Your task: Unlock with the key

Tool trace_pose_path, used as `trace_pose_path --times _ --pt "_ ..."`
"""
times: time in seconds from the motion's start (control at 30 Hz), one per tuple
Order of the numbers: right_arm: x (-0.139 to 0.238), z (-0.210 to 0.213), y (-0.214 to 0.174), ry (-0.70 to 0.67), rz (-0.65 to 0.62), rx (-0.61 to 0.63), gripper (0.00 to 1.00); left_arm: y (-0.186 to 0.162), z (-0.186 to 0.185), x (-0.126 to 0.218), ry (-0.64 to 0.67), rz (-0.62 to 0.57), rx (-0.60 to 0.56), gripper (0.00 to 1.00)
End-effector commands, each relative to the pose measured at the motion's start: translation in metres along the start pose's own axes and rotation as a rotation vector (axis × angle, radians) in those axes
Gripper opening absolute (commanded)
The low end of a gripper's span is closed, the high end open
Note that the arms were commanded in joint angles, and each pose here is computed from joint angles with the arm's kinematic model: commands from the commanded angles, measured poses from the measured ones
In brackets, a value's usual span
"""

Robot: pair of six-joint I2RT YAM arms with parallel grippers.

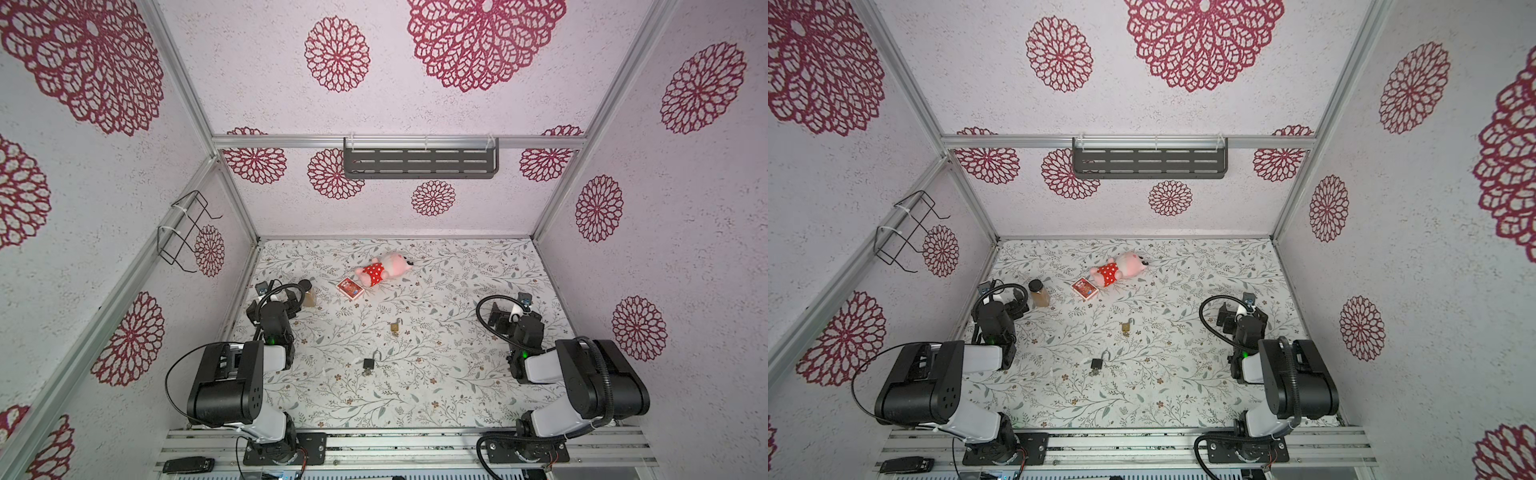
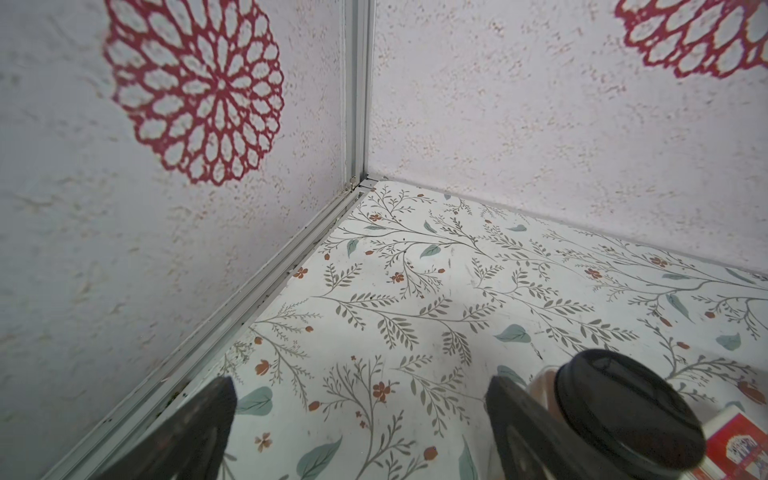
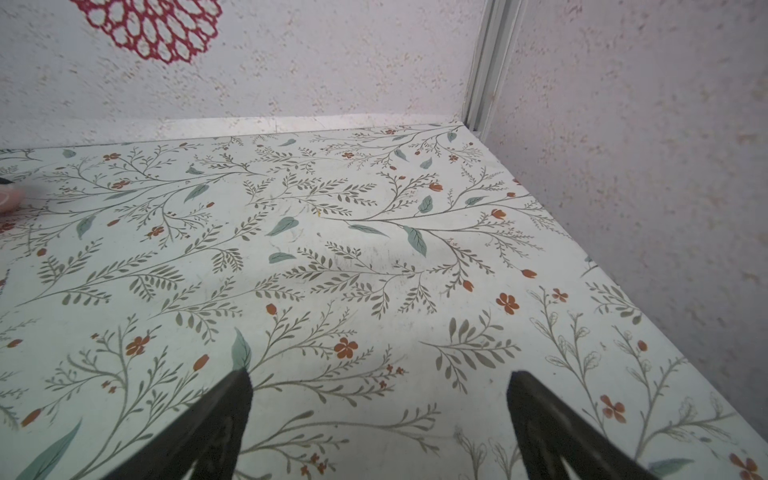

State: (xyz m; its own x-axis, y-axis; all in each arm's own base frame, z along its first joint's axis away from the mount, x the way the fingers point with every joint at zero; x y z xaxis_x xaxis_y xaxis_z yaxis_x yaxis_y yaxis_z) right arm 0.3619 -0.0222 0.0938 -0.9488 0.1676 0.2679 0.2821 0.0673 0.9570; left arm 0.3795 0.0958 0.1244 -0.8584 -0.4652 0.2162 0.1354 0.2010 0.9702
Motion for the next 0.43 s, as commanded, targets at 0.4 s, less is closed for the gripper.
trace_pose_path --times 0.4 --pt "-0.0010 0.0031 0.0222 0.042 -0.078 0.008 0.99 0.0036 -0.0003 -0.0005 0.006 -0.020 -0.010 0.97"
Point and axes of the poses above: each gripper's point midway between its finger pads, its own x axis back along the fingers, its own z axis along the line the jaws close on, y = z × x, the point moved 1 cm from there along x, back along the fingers, and after that the axes turned 6 degrees about x, right-handed, at the moved point
